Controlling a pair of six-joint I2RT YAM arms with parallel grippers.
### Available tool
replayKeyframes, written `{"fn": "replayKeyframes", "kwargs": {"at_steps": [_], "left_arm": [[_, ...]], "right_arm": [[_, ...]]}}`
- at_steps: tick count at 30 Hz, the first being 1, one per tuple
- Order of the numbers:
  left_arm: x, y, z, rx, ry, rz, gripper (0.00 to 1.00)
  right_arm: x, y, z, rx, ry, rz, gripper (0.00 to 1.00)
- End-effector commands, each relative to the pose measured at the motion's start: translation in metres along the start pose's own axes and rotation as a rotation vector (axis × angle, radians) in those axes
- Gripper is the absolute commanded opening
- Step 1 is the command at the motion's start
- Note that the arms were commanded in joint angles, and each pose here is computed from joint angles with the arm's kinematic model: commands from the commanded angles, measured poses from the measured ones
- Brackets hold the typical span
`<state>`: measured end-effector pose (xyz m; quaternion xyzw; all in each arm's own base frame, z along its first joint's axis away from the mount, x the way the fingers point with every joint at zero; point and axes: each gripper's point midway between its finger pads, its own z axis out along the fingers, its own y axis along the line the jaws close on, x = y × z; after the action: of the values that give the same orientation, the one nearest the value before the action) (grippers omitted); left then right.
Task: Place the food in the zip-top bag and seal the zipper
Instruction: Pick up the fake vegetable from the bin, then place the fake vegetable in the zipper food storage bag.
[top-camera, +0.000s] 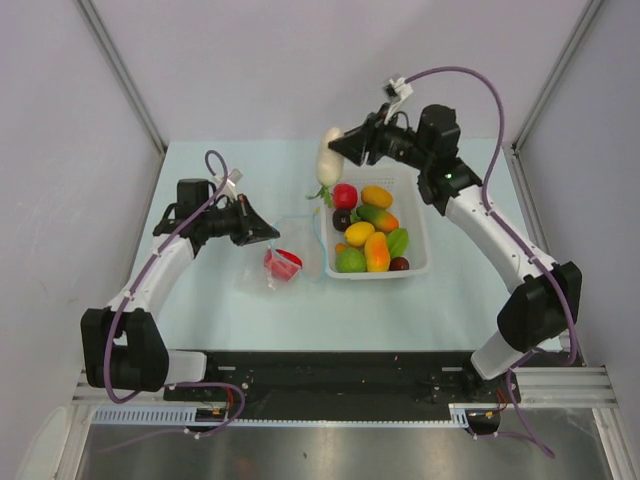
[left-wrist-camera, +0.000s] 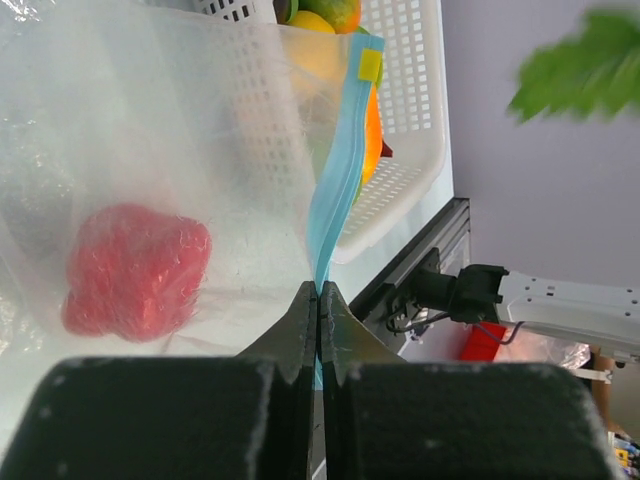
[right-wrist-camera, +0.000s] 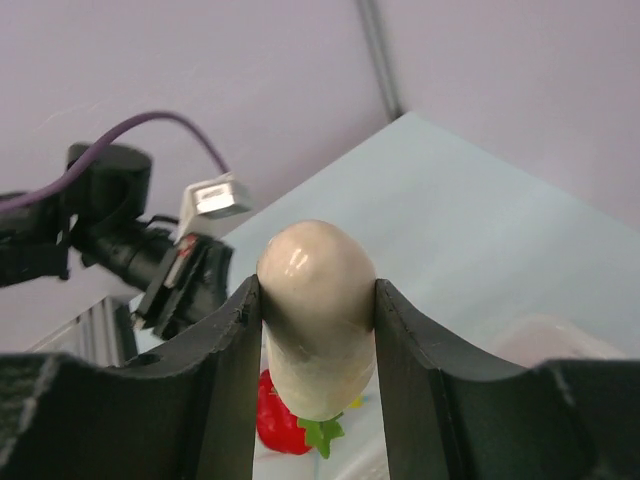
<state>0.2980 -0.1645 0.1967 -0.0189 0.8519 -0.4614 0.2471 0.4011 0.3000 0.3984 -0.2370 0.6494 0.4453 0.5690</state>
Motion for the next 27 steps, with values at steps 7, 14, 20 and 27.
{"fn": "replayKeyframes", "kwargs": {"at_steps": [7, 14, 20, 27], "left_arm": [[-0.018, -0.017, -0.005, 0.084, -0.029, -0.008, 0.00], [-0.017, -0.017, -0.007, 0.100, -0.033, -0.021, 0.00], [-0.016, -0.018, -0.009, 0.129, -0.028, -0.045, 0.00], [-0.015, -0.019, -0.011, 0.161, -0.008, -0.064, 0.00]], "right_arm": [[0.061, 0.093, 0.023, -0.230, 0.002, -0.123, 0.00], [0.119, 0.084, 0.044, -0.160, 0.058, -0.104, 0.00], [0.135, 0.091, 0.042, -0.206, -0.028, -0.350, 0.00], [0.133, 0.103, 0.033, -0.255, -0.178, -0.594, 0.00]]}}
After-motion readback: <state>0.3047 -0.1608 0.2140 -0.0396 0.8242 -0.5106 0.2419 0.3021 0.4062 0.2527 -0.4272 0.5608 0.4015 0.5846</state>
